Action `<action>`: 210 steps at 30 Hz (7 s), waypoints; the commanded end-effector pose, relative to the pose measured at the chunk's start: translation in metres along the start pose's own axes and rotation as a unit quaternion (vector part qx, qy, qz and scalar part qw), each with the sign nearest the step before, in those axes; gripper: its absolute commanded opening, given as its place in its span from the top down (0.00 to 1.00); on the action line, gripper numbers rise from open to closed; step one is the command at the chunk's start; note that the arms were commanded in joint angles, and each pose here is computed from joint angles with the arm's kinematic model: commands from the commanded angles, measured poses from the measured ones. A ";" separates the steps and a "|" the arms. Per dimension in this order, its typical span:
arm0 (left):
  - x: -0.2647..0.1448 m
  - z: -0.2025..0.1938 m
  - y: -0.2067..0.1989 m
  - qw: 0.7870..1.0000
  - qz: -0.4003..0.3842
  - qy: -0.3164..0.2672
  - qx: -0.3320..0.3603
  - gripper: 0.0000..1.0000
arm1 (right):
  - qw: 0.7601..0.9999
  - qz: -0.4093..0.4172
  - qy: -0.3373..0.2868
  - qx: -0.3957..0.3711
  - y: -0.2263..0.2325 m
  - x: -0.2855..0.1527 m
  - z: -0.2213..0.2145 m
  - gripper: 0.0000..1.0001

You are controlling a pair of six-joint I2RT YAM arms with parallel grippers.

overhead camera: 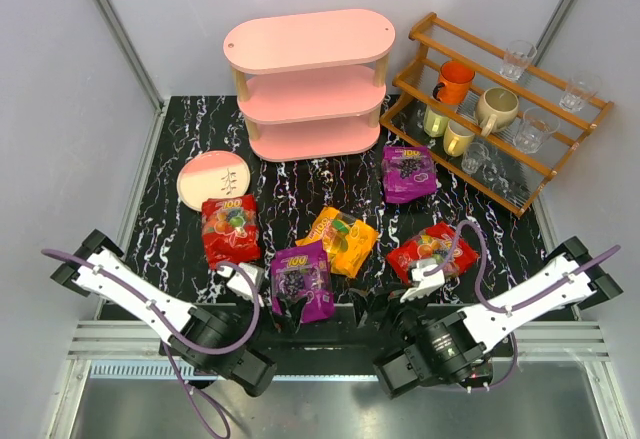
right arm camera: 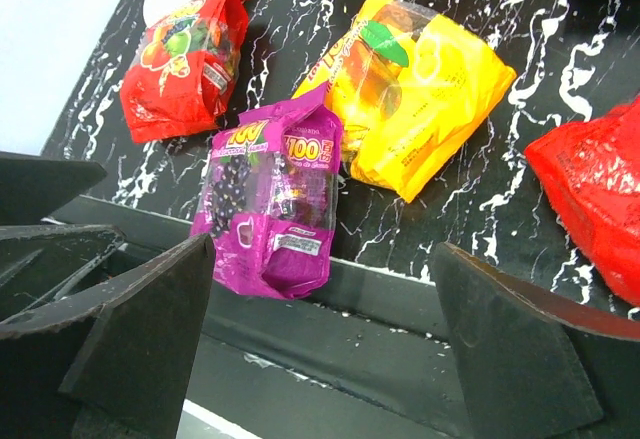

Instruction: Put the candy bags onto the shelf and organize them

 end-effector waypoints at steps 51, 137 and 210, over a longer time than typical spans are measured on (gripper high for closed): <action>0.098 0.095 0.045 0.992 -0.121 0.016 0.034 0.01 | 0.960 0.152 0.200 -0.125 -0.090 0.223 0.041 0.00; 0.099 0.115 0.052 0.998 -0.044 0.010 0.050 0.01 | 0.941 0.260 -0.218 0.016 -0.043 0.412 0.284 1.00; 0.076 0.135 0.047 0.997 -0.069 -0.010 0.036 0.01 | 0.965 0.193 -0.180 -0.016 -0.152 0.342 0.277 0.30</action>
Point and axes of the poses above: each gripper's point midway between its finger pads, its own x axis out along the fingers, its own y axis along the line the jaws close on, z = x × y, the point moved 8 cm from there along -x, back along the fingers, and after that the axes turned 4 degrees about -x, right-handed, at the moved point
